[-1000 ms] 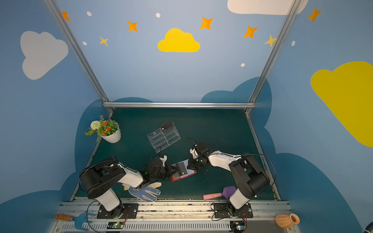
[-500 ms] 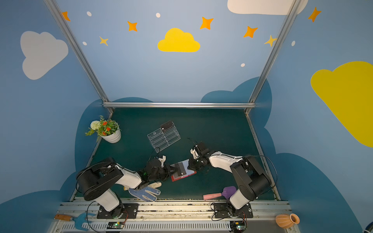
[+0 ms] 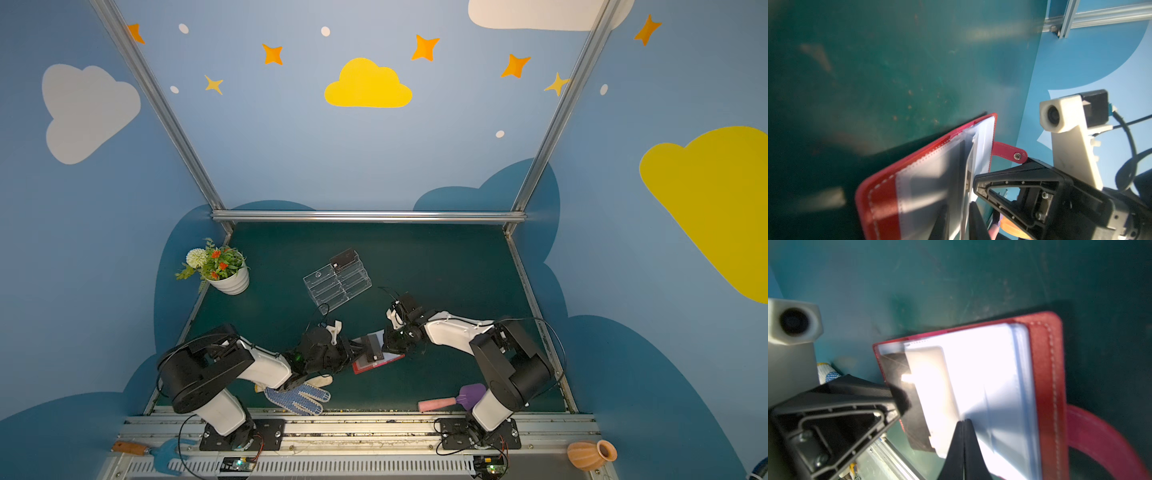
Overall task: Take the credit cards out of the card holder
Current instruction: Take out the credit card from the card slot.
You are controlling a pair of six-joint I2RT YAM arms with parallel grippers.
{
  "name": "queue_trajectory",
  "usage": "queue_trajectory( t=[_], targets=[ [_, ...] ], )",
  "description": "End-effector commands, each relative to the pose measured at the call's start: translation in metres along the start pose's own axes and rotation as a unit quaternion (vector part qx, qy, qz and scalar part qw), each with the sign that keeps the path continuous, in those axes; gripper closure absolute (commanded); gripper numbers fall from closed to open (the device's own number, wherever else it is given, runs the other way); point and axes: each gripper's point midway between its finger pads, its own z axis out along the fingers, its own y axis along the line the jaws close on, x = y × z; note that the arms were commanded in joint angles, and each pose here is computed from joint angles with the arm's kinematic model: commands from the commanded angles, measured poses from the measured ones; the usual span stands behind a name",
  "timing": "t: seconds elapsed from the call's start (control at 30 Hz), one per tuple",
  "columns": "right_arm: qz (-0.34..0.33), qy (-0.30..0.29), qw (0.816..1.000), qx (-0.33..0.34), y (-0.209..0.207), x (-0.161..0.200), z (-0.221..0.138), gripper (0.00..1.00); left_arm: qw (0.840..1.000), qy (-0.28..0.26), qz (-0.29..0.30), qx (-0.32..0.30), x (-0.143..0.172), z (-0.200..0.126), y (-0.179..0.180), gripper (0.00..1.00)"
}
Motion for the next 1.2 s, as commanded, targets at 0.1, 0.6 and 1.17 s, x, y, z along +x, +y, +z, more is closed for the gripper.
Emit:
queue_trajectory(
  t=[0.1,0.6,1.17],
  targets=[
    [0.010,0.022,0.999,0.023,-0.010,0.012,0.013,0.97,1.000,0.005,0.001,-0.003,0.002,0.005,0.003,0.68],
    [0.011,0.026,0.999,0.028,-0.014,0.015,0.014,0.97,1.000,0.004,-0.003,-0.010,0.003,0.009,0.010,0.89],
    [0.036,0.017,0.998,0.049,-0.033,0.014,0.008,0.96,0.999,-0.025,0.018,-0.013,-0.023,-0.018,-0.002,0.96]
  ],
)
